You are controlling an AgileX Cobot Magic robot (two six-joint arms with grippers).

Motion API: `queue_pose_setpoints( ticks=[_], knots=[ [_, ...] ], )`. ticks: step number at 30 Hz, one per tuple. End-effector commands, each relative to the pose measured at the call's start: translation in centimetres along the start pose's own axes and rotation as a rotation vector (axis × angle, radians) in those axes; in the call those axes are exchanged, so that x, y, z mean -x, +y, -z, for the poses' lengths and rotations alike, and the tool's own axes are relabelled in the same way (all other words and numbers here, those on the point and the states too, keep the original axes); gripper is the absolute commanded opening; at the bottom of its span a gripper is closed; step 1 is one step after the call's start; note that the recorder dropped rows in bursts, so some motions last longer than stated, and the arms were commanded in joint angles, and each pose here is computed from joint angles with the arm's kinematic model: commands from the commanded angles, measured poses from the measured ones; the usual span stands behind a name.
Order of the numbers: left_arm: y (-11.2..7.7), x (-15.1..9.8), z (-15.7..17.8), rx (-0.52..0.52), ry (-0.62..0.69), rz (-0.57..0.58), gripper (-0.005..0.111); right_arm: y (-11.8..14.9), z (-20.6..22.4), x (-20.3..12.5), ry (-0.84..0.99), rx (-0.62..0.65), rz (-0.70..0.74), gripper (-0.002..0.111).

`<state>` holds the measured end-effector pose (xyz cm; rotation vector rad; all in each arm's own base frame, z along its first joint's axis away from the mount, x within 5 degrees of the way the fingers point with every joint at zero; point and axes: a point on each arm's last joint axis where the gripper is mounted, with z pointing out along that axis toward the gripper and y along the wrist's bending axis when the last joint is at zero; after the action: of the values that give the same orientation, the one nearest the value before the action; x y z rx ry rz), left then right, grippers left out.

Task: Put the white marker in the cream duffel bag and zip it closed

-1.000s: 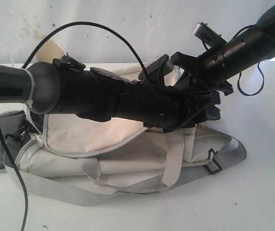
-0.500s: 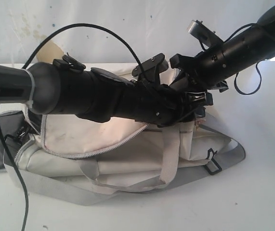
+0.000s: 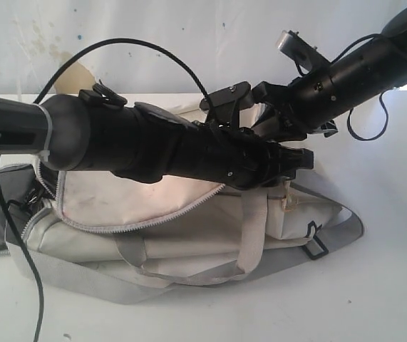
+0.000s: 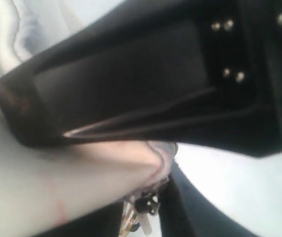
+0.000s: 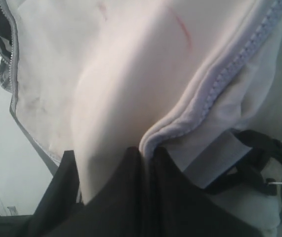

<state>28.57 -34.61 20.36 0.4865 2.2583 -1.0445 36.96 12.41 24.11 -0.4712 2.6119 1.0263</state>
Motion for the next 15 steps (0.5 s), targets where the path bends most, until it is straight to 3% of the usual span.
queue_pose_setpoints(
  ticks=[1, 9, 15],
  knots=[
    [-0.6, 0.0, 0.3, -0.046, 0.018, -0.026, 0.003, 0.7, 0.3, -0.5, 0.048, 0.05, 0.016, 0.0],
    [-1.6, -0.8, 0.7, -0.18, 0.133, -0.043, 0.0, 0.3, 0.2, -0.6, 0.053, 0.01, 0.032, 0.0],
    [-0.7, -0.2, 2.4, -0.181, 0.227, -0.014, 0.0, -0.2, 0.3, -0.5, 0.048, -0.039, -0.005, 0.0]
  ],
)
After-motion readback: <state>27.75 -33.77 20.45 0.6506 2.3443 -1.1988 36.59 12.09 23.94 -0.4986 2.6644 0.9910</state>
